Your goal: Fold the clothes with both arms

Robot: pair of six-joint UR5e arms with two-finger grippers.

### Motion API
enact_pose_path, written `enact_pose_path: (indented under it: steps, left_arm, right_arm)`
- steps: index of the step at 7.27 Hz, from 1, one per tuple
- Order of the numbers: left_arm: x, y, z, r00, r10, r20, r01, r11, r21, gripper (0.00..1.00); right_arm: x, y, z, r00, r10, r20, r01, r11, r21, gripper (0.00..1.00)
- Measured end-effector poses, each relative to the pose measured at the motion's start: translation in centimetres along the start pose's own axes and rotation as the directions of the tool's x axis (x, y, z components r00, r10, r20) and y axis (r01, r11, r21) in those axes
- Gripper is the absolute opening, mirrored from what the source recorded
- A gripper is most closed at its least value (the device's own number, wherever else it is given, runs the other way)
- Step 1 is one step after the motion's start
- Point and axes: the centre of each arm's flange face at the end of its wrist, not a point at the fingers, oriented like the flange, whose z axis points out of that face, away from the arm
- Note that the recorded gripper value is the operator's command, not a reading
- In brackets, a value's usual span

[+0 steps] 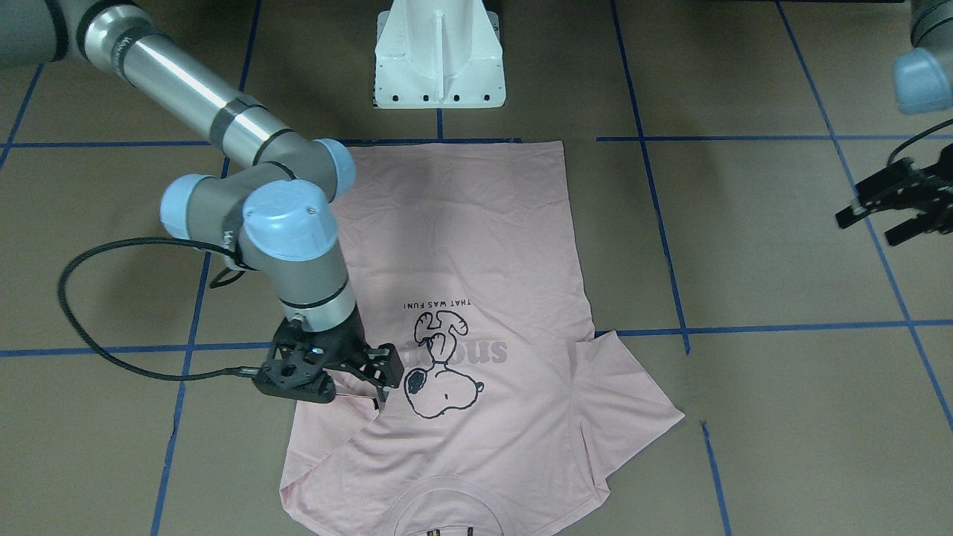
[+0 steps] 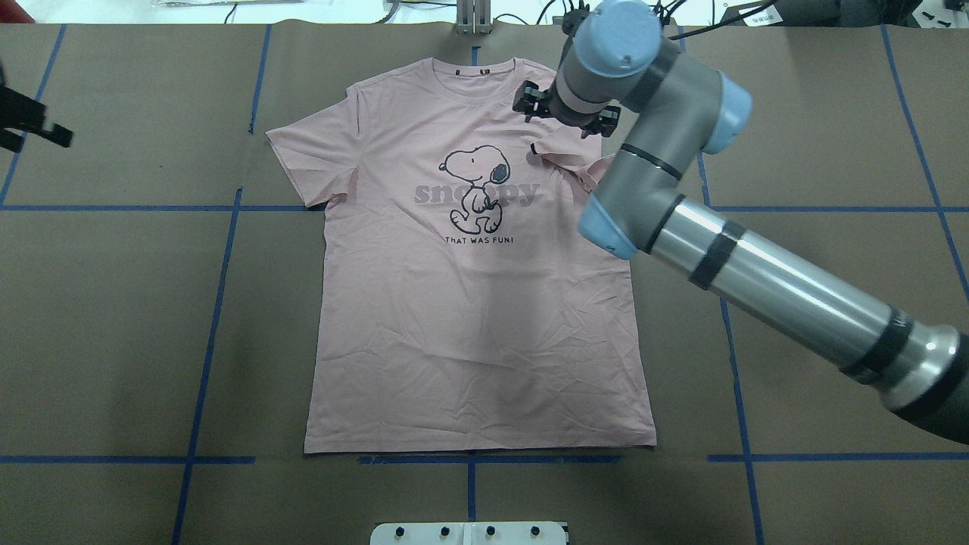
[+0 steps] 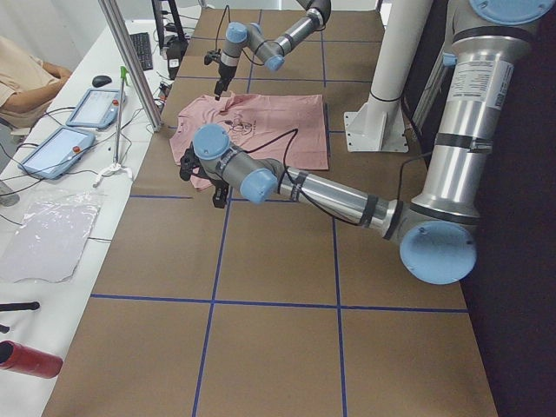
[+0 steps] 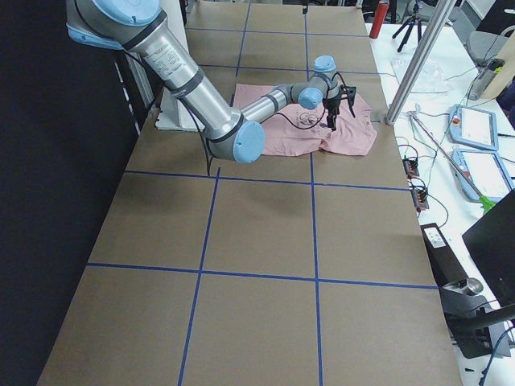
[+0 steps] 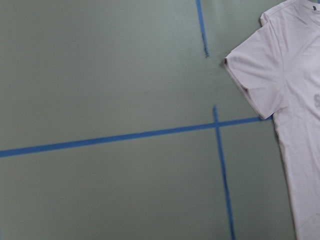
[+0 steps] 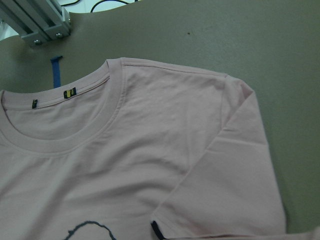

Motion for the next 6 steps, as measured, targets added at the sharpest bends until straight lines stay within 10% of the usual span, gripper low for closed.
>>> enact_pose_path:
  steps: [6]
  left_arm:
    - [9.8, -9.9, 20.1, 0.977, -0.125, 0.172, 0.1, 0.984, 0.144, 0.77]
  right_arm:
    - [15.1, 3.1, -10.8, 0.993, 0.036, 0.109, -0.027, 0.996, -0.08, 1.0]
